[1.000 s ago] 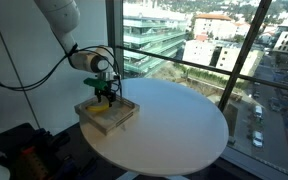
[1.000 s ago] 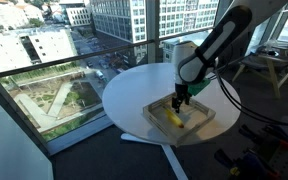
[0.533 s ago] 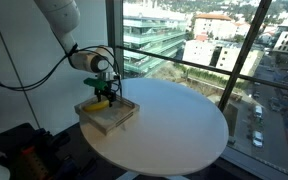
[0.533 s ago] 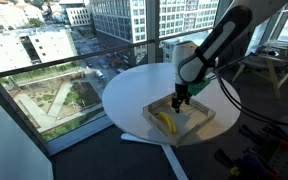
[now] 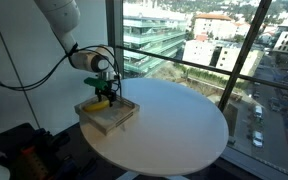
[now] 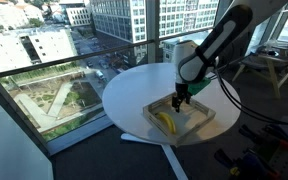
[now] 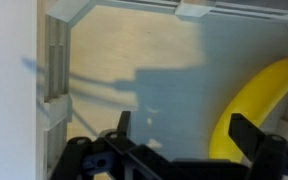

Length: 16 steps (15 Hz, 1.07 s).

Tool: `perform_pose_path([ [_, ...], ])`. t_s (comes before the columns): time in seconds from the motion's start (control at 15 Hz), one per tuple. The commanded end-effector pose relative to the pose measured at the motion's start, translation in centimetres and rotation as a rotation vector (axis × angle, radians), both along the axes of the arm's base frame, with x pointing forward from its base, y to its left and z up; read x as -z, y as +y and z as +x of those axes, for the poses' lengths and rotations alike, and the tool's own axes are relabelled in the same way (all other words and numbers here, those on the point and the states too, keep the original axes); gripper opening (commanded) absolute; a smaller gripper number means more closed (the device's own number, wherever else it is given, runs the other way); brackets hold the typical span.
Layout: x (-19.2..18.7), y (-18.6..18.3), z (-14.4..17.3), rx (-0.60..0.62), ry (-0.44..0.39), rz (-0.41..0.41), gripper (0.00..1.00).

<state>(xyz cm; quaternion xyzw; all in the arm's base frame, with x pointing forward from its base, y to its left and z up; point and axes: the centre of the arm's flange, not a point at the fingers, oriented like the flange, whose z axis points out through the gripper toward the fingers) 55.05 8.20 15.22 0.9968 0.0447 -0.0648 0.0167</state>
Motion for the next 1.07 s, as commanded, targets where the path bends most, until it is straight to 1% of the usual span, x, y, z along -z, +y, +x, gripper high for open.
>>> perform_pose_path([
  [0.0,-1.7,0.1,-0.1,0.039,0.005,-0.022,1.0],
  [0.6,-5.1,0.0,0.8,0.104,-0.006,-0.036,1.0],
  [1.0,-7.6,-0.4,1.6,0.123,-0.057,-0.044,1.0],
])
